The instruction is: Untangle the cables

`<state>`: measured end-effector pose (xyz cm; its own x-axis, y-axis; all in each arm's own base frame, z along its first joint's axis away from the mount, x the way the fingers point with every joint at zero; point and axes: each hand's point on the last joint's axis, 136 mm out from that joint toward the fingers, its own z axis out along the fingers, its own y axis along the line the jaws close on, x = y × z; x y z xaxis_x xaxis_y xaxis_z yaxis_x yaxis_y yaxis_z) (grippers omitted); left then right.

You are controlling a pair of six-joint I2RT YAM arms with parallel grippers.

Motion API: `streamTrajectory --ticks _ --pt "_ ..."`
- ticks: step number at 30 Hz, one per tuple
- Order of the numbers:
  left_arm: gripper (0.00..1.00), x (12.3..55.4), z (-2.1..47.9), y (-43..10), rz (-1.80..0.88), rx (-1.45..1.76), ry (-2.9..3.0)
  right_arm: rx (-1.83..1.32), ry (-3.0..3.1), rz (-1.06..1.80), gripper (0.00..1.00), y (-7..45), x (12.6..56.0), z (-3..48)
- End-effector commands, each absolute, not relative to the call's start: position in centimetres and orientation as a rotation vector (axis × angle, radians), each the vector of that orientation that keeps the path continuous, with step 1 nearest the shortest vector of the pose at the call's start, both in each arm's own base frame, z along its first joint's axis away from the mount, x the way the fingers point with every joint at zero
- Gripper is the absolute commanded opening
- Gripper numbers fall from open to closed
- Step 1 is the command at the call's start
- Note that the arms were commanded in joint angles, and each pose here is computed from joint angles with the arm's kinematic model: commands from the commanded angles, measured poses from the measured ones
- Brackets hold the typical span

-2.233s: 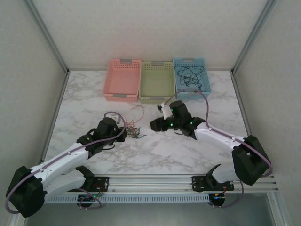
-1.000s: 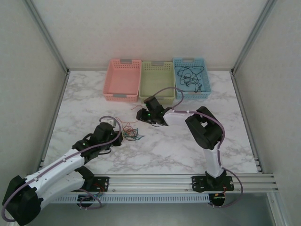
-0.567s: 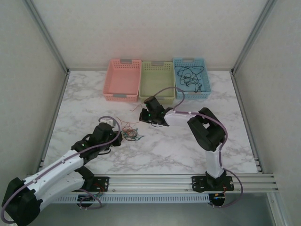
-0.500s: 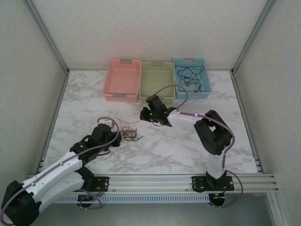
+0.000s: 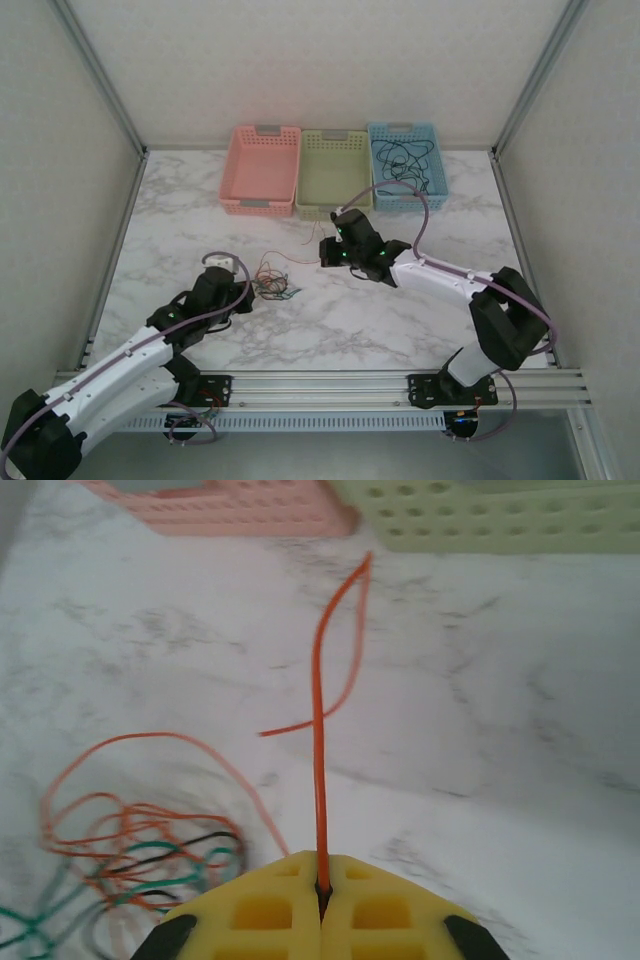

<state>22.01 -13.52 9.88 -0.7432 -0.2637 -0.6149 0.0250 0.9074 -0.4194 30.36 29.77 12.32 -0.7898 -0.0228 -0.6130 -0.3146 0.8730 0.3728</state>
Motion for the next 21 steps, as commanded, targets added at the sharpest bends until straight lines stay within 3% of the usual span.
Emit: streamTrajectory --ticks 1,11,15,21 --pt "0.0 21.9 9.2 -11.7 -0.455 -0.247 2.352 -0.276 2.436 0.221 0.0 24.6 30.8 11.3" --pt "0.0 21.6 9.7 -10.5 -0.422 -0.293 2.315 -0.281 2.405 -0.131 0.0 19.1 32.2 10.9" --pt "0.0 21.6 9.7 -9.5 -0.369 -0.334 2.308 -0.164 2.335 -0.412 0.0 13.4 33.5 12.9" --pt "0.0 21.6 9.9 -9.3 -0.369 -0.343 2.296 0.069 2.352 -0.34 0.0 7.6 33.6 14.1"
